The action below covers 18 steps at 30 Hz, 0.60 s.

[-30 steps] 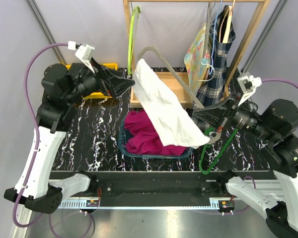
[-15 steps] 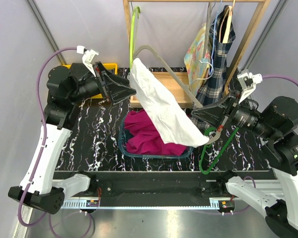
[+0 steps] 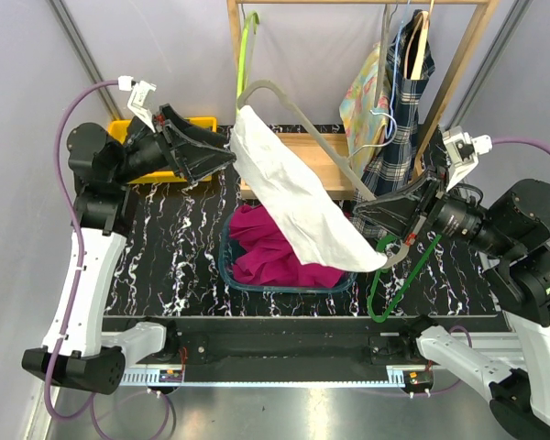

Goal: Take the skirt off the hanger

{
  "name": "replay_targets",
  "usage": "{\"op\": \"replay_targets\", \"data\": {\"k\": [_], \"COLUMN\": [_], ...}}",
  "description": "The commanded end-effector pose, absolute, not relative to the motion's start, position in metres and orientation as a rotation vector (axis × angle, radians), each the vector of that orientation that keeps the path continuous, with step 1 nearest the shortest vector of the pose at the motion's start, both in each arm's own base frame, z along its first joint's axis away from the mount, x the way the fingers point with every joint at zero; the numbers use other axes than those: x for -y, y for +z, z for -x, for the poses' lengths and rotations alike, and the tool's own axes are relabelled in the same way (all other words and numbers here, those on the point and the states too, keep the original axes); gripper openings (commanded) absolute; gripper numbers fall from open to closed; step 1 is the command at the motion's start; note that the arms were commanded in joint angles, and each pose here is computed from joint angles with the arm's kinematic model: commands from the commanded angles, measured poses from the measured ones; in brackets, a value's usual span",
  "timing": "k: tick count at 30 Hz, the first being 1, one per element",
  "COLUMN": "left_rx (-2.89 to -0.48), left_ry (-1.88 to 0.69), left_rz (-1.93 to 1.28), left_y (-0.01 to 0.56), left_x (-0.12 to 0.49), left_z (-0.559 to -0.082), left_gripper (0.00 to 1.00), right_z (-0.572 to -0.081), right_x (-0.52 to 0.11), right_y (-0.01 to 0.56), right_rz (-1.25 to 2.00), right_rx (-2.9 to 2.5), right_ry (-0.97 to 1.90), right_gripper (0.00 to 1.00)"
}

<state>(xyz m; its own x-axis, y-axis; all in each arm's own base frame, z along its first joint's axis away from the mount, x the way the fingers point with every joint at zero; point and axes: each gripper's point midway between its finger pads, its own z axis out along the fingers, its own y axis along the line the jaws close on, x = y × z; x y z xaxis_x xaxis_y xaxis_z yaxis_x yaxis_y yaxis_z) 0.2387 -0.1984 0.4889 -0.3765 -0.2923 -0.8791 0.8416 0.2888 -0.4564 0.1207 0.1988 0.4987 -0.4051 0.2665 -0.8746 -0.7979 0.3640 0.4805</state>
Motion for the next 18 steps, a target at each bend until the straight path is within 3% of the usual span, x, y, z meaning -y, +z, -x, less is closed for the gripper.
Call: {"op": "replay_targets", "data": {"k": [1,11,14,15,18], "left_rx": [-1.441,-1.4,-1.371,-1.364,-1.36], "left_ry": [-1.471,-1.52,-1.51,-1.506,-1.482], "left_rz": [-0.593,-0.64,-0.675,-0.69,-0.721], "left_y": [0.501,0.512,0.52,0.522,0.524], "left_x": [0.209,0.222,0.221,0.221,0.219], "left_z": [-0.22,-0.213,-0.204,-0.201,-0.192], "left_gripper": [0.99,0.98,0.91,0.86,0.53], "right_z": [-0.114,-0.125,-0.132,-0.135,-0.147], "right_x": [-0.203,-0.209,-0.209,-0.208,-0.207], "right_y": [0.532,0.522,0.515,0.512,0.498], "right_rz": [0.536,0.512,0.496,0.483,0.453], "right_rx": [-1.422,-1.445,-1.455,-1.464,-1.507], "right_ry": [1.321,1.338,1.317,1.301,1.247], "right_gripper": [0.0,0.0,0.0,0.0,0.0]}}
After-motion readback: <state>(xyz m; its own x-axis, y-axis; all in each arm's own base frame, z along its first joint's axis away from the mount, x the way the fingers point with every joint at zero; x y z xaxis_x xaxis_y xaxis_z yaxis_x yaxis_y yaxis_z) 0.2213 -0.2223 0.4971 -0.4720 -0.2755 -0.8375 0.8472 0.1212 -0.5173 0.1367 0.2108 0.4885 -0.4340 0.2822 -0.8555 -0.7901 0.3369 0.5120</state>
